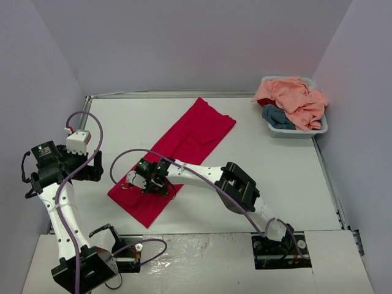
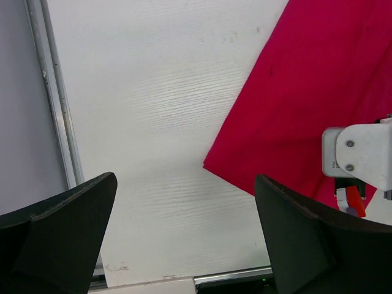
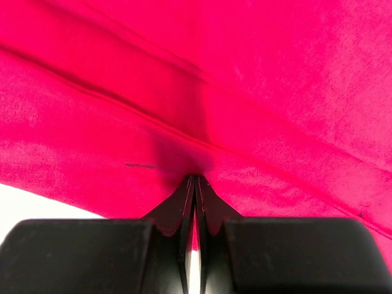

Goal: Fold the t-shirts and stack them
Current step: Rotate the tshirt 90 degrees

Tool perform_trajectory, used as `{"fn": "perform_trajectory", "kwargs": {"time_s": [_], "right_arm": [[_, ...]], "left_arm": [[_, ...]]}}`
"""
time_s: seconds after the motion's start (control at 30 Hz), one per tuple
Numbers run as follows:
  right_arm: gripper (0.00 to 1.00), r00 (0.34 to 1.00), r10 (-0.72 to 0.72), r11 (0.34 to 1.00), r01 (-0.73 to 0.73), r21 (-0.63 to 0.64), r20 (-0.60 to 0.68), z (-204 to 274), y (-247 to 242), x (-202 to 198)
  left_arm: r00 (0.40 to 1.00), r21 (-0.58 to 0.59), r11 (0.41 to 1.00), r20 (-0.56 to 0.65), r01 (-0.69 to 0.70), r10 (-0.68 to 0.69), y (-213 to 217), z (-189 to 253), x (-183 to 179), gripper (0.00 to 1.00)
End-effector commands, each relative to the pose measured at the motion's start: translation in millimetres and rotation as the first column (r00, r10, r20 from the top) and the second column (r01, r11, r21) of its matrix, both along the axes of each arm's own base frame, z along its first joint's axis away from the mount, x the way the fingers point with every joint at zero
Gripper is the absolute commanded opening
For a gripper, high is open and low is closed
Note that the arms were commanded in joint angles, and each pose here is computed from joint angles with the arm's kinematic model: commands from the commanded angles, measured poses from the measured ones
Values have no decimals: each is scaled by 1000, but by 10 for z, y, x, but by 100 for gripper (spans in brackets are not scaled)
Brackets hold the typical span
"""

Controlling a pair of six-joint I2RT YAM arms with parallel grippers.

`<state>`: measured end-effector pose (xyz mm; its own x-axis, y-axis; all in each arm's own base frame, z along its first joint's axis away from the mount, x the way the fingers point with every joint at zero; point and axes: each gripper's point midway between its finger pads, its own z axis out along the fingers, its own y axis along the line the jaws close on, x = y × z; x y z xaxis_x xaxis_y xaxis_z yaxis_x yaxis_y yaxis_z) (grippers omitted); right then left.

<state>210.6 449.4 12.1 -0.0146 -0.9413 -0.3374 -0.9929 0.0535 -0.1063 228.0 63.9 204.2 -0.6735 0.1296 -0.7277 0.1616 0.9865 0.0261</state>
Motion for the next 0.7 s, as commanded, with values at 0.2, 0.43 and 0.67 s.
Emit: {"fn": "perform_trajectory", "kwargs": {"time_s": [0.2, 0.43, 0.67], "right_arm": [[0, 981, -34, 956, -23, -294, -188, -353, -1001, -402], [0, 973, -113, 946, 44, -321, -199, -310, -1323, -247], [0, 947, -225, 921, 130, -366, -228, -365, -1748, -32]], "left_arm": [[999, -20, 999, 24, 33, -32, -60, 55, 20, 94], [999, -35, 998, 19, 44, -43, -75, 41, 35, 94], [998, -43, 998, 22, 55, -55, -104, 48, 29, 94]]}}
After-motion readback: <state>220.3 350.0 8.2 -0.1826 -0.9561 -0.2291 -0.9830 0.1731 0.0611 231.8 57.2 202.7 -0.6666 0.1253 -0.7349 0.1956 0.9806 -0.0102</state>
